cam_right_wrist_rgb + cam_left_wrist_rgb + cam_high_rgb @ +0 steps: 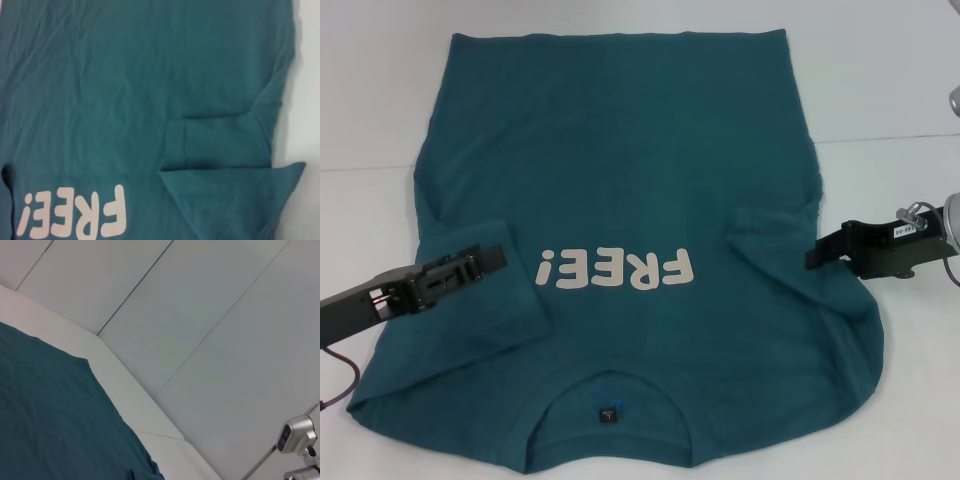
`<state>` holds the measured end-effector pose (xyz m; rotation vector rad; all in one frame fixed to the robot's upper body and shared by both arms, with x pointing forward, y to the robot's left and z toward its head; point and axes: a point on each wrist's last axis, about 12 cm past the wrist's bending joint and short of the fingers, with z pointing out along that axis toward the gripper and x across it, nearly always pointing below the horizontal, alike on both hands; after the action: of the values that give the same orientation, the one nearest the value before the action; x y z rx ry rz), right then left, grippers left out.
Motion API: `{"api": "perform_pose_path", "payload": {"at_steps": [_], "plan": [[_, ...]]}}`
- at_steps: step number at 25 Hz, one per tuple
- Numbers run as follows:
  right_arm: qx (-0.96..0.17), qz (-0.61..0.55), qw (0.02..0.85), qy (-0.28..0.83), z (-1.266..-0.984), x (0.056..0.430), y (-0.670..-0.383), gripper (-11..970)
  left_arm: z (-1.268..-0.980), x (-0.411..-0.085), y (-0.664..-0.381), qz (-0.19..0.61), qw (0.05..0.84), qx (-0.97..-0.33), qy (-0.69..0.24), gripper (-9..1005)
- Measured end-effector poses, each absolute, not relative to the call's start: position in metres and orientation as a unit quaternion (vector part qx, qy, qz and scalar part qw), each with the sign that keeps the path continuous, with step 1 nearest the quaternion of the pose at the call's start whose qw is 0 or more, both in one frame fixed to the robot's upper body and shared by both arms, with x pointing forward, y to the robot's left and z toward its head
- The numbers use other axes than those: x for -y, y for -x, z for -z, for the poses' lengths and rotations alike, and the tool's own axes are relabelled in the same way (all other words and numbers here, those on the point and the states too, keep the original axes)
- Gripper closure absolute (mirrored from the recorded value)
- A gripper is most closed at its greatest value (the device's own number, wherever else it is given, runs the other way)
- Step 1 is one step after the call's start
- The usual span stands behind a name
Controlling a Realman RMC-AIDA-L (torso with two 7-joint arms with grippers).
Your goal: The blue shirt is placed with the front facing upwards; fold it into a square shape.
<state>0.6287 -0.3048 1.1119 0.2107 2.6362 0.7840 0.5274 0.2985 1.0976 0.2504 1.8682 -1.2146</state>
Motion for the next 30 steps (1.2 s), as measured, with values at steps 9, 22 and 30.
{"api": "perform_pose_path", "payload": {"at_steps": [9, 22, 30], "plan": [[-0.939, -0.279, 0.188, -0.074, -1.111, 0.305, -0.628, 654, -1.098, -0.298, -0.527, 0.488, 0.435, -0.750, -0.101, 416], [-0.947, -0.269, 0.174, -0.009, -1.121, 0.291, -0.628, 947, -1.097, -0.301, -0.526, 0.486, 0.436, -0.751, -0.096, 416], [-0.951, -0.251, 0.168, 0.061, -1.135, 0.269, -0.629, 932, -1.096, -0.304, -0.524, 0.484, 0.437, -0.752, -0.091, 415]]}}
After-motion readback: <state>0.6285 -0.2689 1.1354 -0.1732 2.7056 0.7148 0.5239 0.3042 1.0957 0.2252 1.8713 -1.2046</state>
